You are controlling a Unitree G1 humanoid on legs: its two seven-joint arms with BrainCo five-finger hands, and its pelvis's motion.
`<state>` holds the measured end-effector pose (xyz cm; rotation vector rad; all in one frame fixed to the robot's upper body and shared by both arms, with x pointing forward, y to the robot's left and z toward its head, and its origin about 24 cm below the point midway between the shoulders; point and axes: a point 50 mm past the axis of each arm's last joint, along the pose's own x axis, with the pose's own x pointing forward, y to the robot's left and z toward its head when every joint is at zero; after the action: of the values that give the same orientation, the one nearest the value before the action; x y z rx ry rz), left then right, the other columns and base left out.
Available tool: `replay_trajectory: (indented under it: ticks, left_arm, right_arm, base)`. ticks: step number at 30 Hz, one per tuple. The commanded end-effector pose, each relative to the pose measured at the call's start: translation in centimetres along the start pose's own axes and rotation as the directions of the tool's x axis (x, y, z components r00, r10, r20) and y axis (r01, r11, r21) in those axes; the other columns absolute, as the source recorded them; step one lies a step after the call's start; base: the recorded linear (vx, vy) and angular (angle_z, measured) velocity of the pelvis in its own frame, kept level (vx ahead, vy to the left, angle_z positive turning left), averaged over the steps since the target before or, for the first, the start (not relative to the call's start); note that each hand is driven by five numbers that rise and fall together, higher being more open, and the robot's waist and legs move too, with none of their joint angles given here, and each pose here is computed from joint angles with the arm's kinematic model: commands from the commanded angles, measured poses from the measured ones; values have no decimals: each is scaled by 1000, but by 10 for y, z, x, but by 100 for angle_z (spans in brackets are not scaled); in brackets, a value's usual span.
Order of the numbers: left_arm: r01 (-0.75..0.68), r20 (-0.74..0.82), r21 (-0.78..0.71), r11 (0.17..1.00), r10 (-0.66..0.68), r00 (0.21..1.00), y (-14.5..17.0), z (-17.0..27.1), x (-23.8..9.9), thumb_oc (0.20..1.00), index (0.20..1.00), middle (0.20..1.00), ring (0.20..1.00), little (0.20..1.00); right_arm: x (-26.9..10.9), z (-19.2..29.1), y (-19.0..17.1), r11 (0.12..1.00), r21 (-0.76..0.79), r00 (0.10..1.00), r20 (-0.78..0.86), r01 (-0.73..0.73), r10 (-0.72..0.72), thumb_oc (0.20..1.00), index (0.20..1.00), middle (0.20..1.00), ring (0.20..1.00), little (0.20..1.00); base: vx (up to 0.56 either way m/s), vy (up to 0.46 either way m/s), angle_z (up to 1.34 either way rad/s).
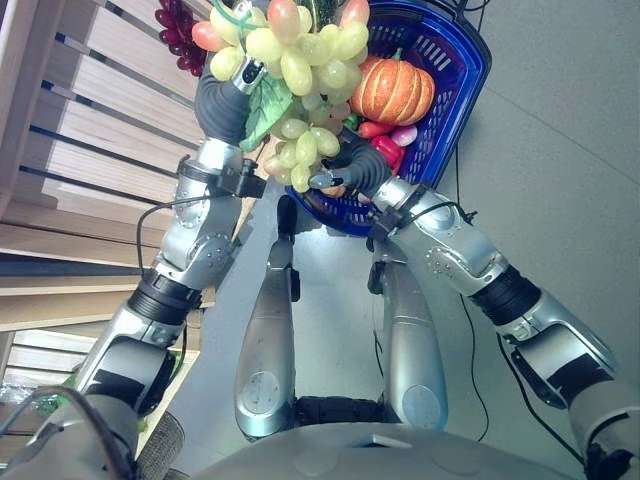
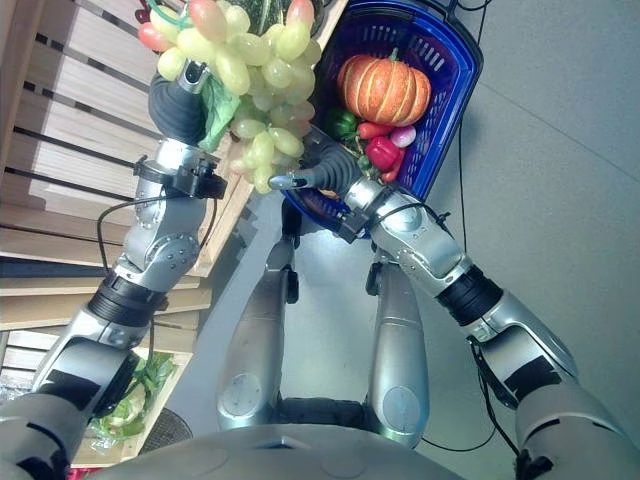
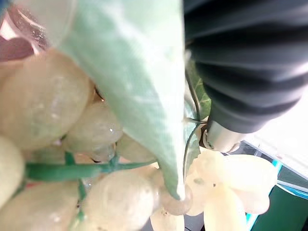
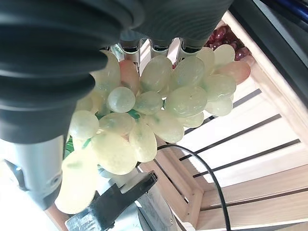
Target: Pick up fruits and vegetables into the basket
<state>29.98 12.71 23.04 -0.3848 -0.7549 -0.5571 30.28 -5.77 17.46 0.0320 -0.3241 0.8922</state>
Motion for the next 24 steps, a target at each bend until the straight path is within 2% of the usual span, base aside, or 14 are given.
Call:
replay_trajectory:
  ticks: [1, 2, 3, 4, 17, 23, 24]
  left_arm:
    - [88, 82, -57, 994, -84, 993, -16, 8, 4, 200, 200, 200, 200, 200]
    - [93, 80, -64, 994, -88, 993, -16, 7, 4, 200, 200, 200, 200, 200]
    - [97, 75, -80, 992, -91, 993, -18, 5, 4, 200, 200, 200, 200, 200]
    - [103, 71, -83, 991, -97, 993, -19, 4, 4, 200, 200, 200, 200, 200]
    - [81, 63, -54, 995, -77, 995, -19, 0, 2, 200, 200, 200, 200, 200]
    - [5, 55, 58, 998, -9, 998, -16, 0, 1, 200, 200, 200, 200, 200]
    - [-18, 54, 79, 997, 13, 998, -13, 1, 1, 1000, 1000, 1000, 1000, 1000]
  right_arm:
    - [13, 32, 31, 991, 57, 969, 220, -123, 107, 1000, 1000, 1000, 1000, 1000]
    - [13, 32, 31, 991, 58, 969, 221, -123, 108, 1000, 1000, 1000, 1000, 1000]
    - [14, 32, 32, 991, 63, 969, 227, -119, 102, 366, 366, 366, 366, 366]
    - [14, 32, 32, 990, 73, 968, 230, -118, 98, 200, 200, 200, 200, 200]
    - [14, 28, 34, 985, 118, 972, 216, -122, 95, 200, 200, 200, 200, 200]
    - [14, 26, 34, 986, 120, 973, 214, -117, 89, 200, 200, 200, 200, 200]
    - [13, 26, 33, 986, 122, 973, 213, -115, 87, 200, 200, 200, 200, 200]
  base:
    - [0, 0, 0]
    - [0, 0, 0]
    - [0, 0, 0]
    - [0, 0, 0]
    - [0, 0, 0]
    - [0, 0, 0]
    - [0, 0, 0]
